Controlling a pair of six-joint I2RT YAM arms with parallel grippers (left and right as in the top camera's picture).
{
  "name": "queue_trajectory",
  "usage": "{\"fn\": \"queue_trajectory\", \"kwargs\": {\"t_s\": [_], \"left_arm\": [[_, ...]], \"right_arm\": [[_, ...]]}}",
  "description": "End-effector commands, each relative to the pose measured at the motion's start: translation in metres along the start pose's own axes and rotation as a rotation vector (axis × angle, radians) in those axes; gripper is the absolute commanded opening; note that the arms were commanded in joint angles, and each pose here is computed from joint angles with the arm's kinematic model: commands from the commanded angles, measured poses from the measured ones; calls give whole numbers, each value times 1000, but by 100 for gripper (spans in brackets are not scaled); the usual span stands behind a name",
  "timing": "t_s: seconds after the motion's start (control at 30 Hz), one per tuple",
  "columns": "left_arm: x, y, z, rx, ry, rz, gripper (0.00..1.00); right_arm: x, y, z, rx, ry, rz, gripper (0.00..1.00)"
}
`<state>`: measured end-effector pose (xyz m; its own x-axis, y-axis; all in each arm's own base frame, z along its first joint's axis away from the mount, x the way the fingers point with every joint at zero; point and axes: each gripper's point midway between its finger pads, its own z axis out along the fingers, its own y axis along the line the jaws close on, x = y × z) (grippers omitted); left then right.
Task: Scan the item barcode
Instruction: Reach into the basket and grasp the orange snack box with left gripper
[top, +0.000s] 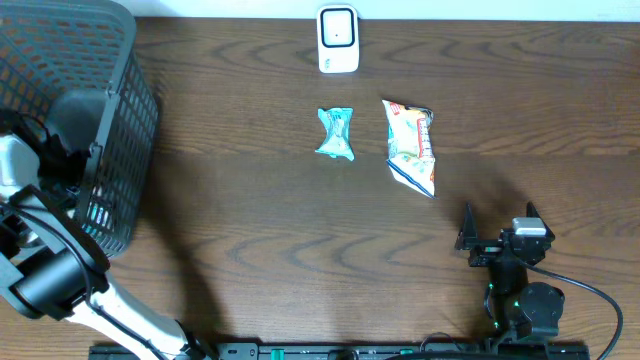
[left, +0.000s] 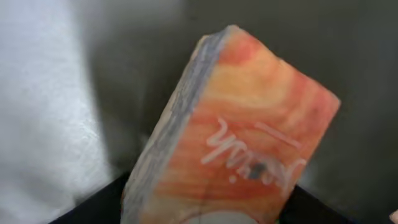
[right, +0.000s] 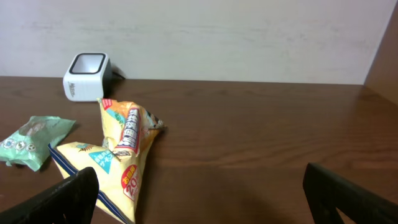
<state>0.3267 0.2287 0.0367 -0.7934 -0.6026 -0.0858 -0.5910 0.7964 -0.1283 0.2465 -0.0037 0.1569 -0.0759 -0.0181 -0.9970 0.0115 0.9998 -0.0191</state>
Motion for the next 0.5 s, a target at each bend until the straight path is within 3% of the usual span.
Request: {"fn": "queue_trajectory", "kwargs": {"t_s": [0.0, 0.23, 0.47], "left_arm": [[-7, -3, -12, 12, -33, 10, 34], [-33, -9, -62, 21, -195, -87, 27], [-38, -14, -94, 30, -283, -101, 27]], "right_arm": [[1, 1, 0, -5, 1, -12, 99], [1, 1, 0, -5, 1, -12, 99], [1, 1, 0, -5, 1, -12, 99]]}}
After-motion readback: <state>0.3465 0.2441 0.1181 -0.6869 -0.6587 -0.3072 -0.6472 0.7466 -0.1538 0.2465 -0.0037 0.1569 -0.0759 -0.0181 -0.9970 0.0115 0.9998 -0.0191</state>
